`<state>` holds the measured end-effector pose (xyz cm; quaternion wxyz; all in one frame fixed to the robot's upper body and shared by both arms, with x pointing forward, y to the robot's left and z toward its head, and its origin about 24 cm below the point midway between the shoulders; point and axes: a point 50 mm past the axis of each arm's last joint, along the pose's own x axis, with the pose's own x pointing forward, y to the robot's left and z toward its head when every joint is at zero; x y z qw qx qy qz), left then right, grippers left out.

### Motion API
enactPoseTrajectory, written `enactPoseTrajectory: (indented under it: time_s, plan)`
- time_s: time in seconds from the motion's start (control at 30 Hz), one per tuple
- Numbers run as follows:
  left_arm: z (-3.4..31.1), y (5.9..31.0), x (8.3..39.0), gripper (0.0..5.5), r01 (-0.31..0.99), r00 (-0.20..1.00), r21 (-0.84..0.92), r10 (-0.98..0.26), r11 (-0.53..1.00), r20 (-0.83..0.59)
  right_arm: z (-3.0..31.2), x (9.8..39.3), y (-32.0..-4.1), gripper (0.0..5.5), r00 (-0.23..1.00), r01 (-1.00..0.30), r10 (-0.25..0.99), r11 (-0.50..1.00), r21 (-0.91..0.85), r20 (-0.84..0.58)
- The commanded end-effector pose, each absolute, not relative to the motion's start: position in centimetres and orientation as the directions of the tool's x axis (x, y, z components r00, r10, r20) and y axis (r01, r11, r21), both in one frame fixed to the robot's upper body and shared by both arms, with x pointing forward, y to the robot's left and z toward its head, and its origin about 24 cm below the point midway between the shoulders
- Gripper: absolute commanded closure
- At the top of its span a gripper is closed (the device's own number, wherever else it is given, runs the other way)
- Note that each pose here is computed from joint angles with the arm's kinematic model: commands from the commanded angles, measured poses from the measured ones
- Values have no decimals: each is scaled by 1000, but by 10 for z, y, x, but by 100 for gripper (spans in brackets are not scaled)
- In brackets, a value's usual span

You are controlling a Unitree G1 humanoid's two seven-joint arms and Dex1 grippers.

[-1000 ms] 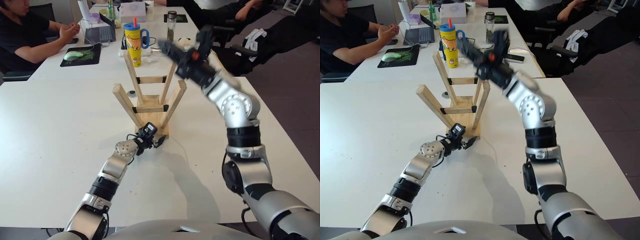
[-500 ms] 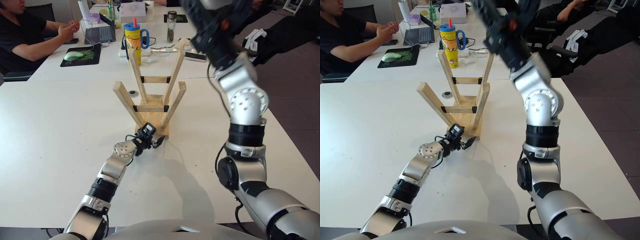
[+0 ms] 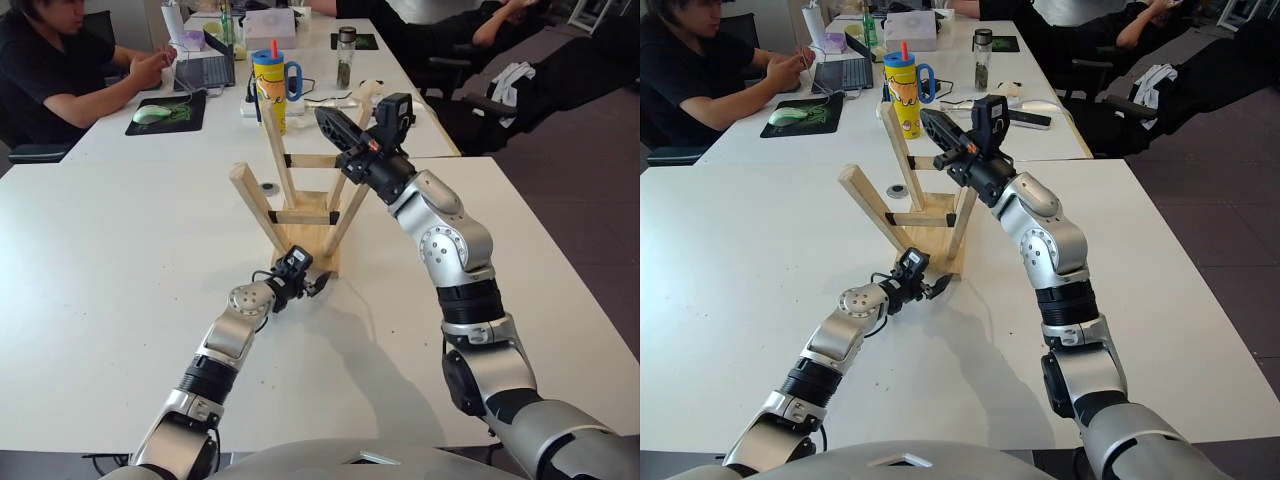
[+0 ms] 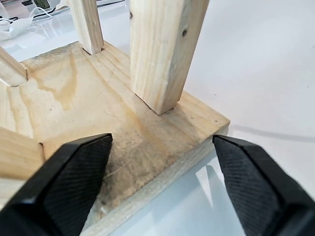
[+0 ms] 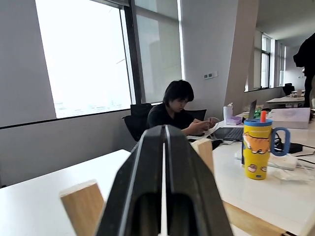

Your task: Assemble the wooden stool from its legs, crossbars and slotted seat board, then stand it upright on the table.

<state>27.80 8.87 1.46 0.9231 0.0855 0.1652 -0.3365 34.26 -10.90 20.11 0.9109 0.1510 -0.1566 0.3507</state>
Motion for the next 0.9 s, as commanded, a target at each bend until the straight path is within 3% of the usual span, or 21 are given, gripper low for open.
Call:
enactPoseTrajectory:
  time_s: [0.03,0.17,0.37,0.43,0.57,0.63,0.73,0.9]
  plan:
    - [-1,108,260,174,532,804,-16,-512,846,-303,237,343,-142,545,739,-552,411,824,129,534]
    - [38,123,239,199,469,883,-13,-469,883,-35,192,331,-165,550,884,-323,219,925,200,413]
    - [78,157,192,291,184,960,79,-196,980,199,112,292,-178,550,994,-4,-12,990,138,112]
    - [81,163,193,323,96,972,66,-108,993,206,107,287,-173,550,994,20,-33,991,134,100]
    - [102,175,224,372,-93,962,-10,93,996,256,115,285,-163,550,988,35,-52,993,111,149]
    - [114,171,242,407,-100,957,-42,108,994,269,122,285,-159,550,982,25,-46,993,117,184]
    - [127,156,260,453,-14,964,-77,34,997,265,129,283,-151,550,976,-13,-18,990,142,217]
    - [132,149,264,526,9,973,-82,10,997,230,140,277,-139,550,969,-64,21,984,169,246]
